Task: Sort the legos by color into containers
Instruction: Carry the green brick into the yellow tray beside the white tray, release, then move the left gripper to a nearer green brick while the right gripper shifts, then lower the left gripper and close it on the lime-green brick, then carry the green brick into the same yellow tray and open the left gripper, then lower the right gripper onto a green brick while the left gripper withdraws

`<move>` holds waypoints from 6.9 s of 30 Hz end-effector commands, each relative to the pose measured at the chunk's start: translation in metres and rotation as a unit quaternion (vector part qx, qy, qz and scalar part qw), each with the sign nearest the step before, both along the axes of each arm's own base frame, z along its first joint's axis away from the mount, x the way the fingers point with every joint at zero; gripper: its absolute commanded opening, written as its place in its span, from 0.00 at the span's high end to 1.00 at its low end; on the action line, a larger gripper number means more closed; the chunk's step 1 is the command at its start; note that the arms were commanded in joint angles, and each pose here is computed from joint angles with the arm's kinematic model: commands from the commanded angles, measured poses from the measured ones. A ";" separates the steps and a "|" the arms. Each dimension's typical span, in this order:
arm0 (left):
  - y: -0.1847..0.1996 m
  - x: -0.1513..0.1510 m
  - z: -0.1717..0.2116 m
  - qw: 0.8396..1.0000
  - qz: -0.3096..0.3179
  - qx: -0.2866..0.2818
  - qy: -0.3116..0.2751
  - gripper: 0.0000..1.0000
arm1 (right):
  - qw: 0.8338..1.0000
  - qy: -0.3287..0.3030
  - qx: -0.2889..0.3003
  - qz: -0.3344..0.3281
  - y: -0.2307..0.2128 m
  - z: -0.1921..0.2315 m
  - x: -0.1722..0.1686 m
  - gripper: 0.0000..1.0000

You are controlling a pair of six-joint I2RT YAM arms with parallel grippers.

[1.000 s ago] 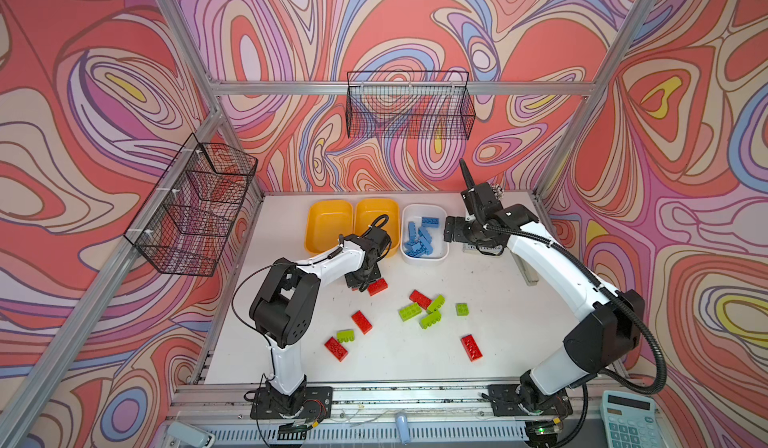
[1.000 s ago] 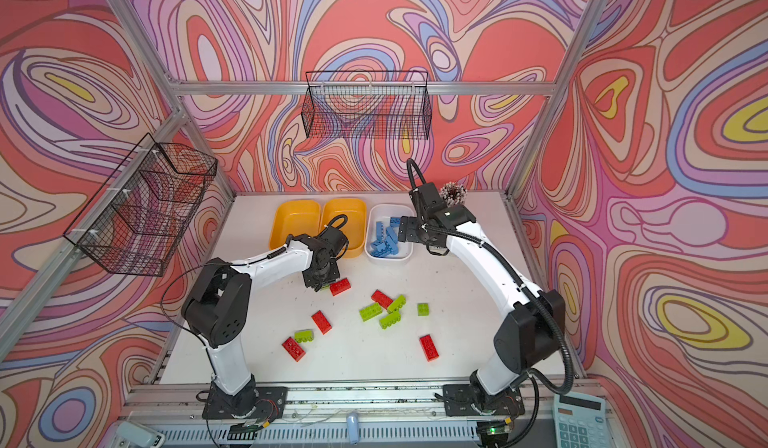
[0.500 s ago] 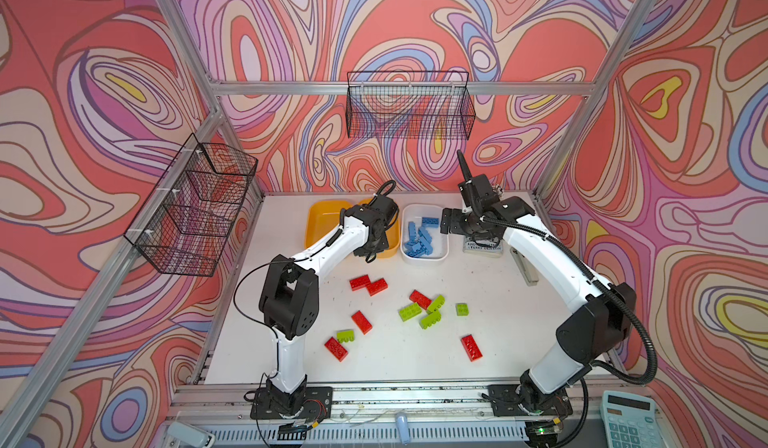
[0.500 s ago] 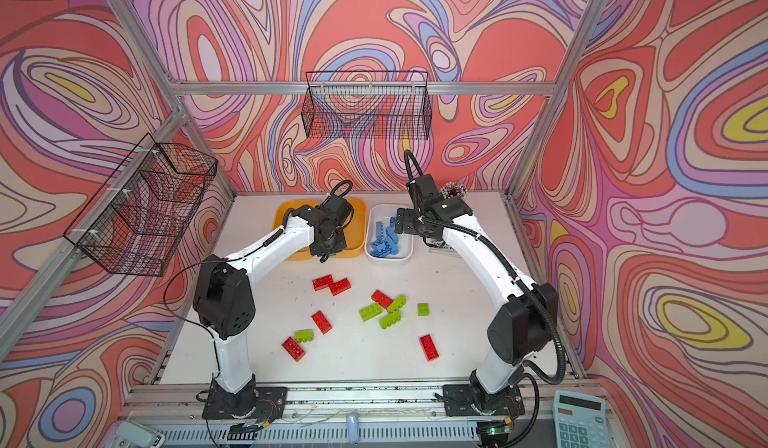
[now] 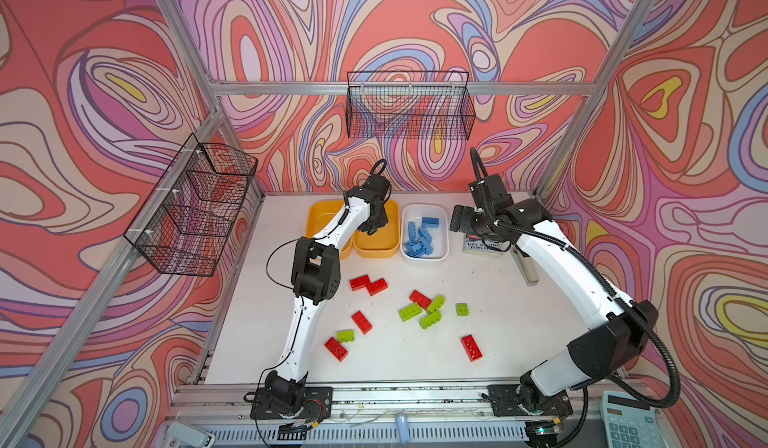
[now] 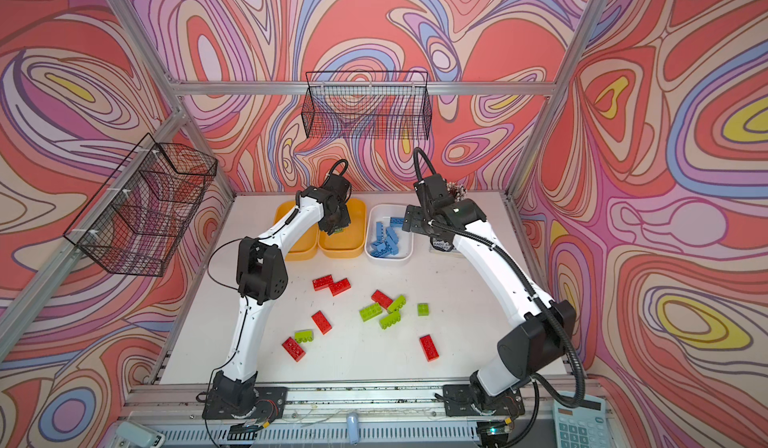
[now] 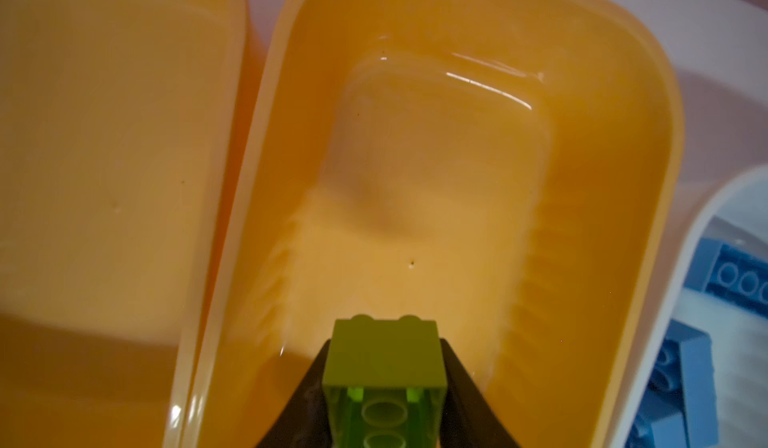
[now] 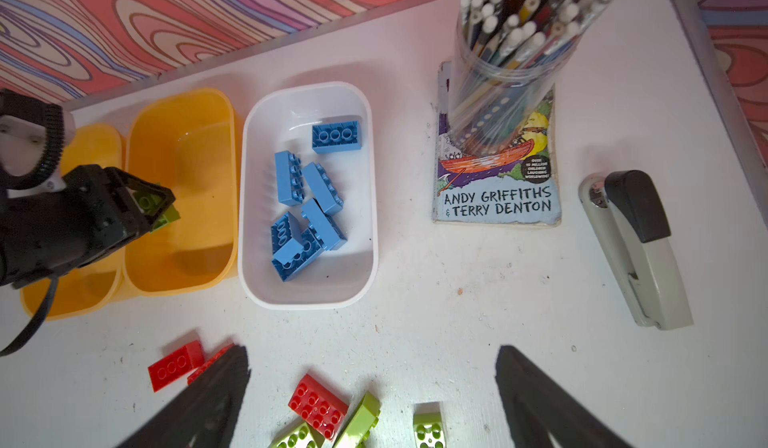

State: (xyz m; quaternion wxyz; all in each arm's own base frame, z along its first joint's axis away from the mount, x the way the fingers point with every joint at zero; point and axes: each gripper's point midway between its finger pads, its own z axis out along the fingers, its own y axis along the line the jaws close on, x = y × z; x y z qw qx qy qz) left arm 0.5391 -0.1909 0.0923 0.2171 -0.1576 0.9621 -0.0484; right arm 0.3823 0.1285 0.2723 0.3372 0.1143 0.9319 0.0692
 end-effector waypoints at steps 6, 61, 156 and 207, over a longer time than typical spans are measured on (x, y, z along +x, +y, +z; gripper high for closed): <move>-0.007 -0.003 0.028 0.998 -0.024 -0.050 0.011 0.21 | 0.999 -0.009 0.012 -0.049 -0.010 0.008 -0.003 0.02; 0.075 -0.356 -0.043 0.984 0.062 -0.013 0.169 0.23 | 0.985 0.075 0.001 0.153 0.087 -0.032 -0.017 0.02; 0.022 -0.053 -0.008 0.993 -0.048 0.041 0.099 0.53 | 0.999 0.041 0.011 0.030 0.033 -0.021 0.024 0.02; 0.087 -0.250 0.061 0.994 -0.103 -0.019 -0.023 0.00 | 0.966 0.209 0.110 -0.103 0.075 -0.191 -0.085 0.33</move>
